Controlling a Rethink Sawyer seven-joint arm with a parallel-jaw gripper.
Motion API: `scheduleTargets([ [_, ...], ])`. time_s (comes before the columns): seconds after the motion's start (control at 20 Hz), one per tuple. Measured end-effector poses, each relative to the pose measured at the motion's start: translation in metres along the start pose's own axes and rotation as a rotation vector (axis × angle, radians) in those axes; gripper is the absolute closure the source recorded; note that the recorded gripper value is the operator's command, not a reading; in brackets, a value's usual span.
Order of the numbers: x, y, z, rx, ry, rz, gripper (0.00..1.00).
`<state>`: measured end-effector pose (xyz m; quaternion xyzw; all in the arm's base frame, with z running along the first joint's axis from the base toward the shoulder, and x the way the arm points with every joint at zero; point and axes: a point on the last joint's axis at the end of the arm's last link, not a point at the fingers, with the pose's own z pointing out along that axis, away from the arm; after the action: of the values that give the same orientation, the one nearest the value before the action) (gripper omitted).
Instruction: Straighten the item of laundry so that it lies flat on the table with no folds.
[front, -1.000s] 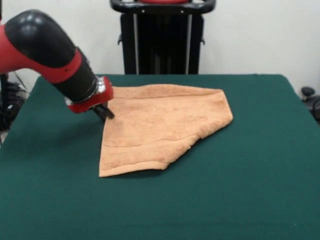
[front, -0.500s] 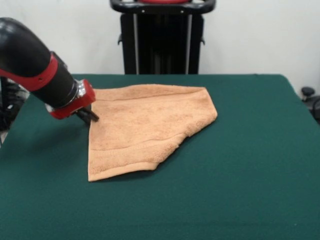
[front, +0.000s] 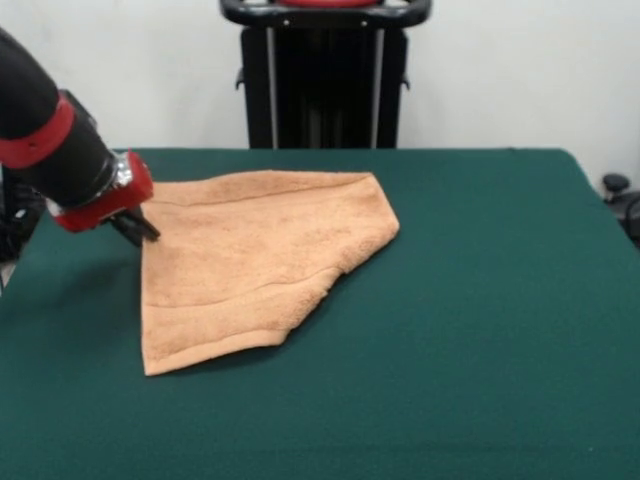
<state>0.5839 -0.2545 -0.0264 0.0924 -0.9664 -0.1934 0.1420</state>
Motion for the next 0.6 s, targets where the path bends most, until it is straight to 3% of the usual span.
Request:
scheduleTargets([
  [0.3, 0.014, 0.011, -0.052, 0.060, -0.009, -0.007, 1.00],
  [0.6, 0.033, 0.057, -0.108, 0.091, 0.001, -0.029, 1.00],
])
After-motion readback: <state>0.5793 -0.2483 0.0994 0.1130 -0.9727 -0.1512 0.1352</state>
